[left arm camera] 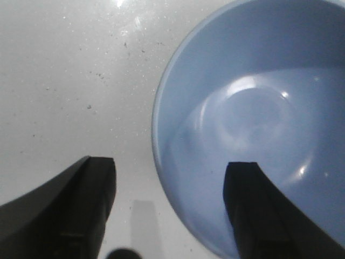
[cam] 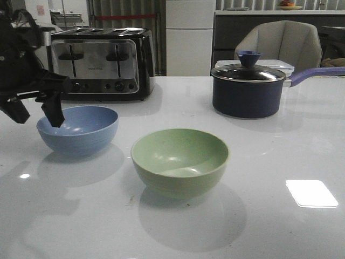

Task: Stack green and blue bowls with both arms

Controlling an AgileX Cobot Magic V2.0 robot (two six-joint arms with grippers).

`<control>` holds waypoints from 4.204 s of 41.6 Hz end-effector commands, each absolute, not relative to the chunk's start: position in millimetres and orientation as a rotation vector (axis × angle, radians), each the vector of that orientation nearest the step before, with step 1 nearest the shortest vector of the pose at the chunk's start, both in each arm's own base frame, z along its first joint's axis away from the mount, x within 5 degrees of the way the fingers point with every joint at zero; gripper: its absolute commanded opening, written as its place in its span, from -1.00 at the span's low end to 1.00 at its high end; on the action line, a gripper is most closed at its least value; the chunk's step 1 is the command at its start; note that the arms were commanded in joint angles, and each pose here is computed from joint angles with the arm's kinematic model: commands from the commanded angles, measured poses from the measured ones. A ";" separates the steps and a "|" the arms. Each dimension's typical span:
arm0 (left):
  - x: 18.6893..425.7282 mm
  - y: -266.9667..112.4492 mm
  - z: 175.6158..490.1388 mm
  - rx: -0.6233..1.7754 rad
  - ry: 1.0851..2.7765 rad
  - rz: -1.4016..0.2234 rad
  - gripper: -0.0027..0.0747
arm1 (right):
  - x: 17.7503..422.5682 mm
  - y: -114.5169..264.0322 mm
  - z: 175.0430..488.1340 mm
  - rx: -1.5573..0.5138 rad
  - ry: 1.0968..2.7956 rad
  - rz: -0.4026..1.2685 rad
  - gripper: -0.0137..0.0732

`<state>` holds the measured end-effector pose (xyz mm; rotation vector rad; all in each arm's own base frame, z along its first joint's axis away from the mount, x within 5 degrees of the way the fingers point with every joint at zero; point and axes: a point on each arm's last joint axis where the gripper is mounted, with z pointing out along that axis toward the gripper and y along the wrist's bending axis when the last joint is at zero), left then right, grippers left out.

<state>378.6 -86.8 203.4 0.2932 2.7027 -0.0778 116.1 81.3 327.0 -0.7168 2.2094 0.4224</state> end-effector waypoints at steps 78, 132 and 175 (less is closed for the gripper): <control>334.3 -242.9 251.4 0.746 2.524 -0.426 -0.68 | 118.6 81.5 340.7 -0.682 2.127 0.429 0.30; 148.3 -126.2 388.8 0.877 1.977 -0.375 0.16 | 119.9 78.0 339.7 -0.703 2.126 0.361 0.30; 95.3 -73.0 346.0 0.772 1.978 -0.317 -0.31 | 75.5 51.0 329.0 -0.679 2.132 0.339 -0.54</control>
